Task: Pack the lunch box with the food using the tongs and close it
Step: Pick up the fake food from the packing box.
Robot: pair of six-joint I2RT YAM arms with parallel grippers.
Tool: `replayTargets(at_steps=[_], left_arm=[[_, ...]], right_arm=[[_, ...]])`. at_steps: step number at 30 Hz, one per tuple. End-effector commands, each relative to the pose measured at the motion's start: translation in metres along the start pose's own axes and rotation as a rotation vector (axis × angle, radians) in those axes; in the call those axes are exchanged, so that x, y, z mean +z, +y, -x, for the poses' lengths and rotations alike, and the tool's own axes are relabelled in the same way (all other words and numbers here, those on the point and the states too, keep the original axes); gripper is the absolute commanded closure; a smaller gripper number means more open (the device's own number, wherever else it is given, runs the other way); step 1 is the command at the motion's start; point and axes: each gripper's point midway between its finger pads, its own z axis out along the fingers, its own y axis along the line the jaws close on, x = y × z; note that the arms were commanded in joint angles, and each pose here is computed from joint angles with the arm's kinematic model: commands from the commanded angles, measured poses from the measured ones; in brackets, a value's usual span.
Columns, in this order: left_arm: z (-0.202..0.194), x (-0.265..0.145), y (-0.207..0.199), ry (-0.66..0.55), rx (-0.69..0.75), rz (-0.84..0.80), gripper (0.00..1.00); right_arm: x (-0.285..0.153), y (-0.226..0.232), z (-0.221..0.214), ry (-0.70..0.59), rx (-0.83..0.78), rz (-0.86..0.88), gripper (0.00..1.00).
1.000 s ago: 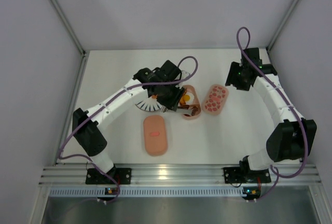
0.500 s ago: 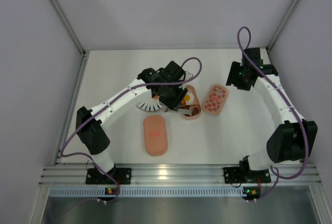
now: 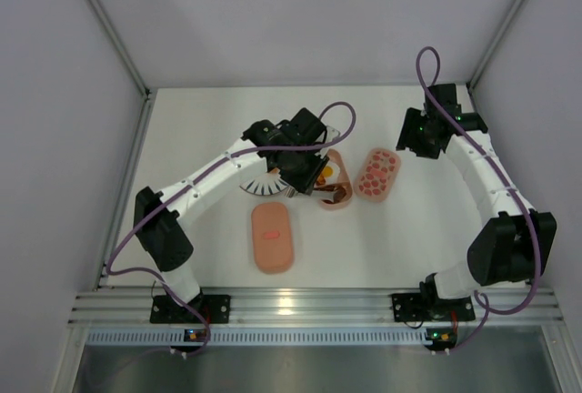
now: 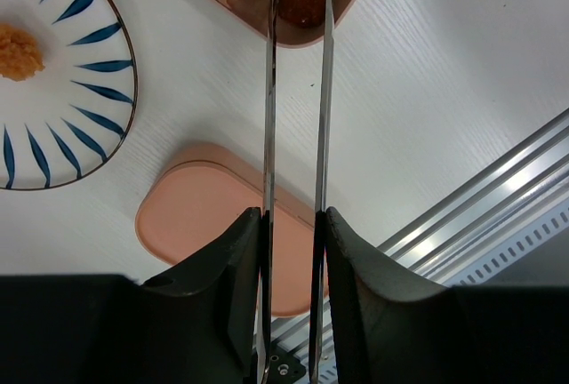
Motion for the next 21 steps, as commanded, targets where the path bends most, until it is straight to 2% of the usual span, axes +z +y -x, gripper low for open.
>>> replayTargets(at_steps=[1, 21], left_arm=[[0.013, -0.011, 0.004, -0.052, 0.008, 0.027, 0.74], [0.038, -0.040, -0.005, -0.172, 0.011, -0.010, 0.77]], right_arm=[[-0.012, -0.005, 0.005, -0.039, -0.006, -0.006, 0.44], [-0.010, -0.004, 0.007, -0.037, -0.003, -0.005, 0.44]])
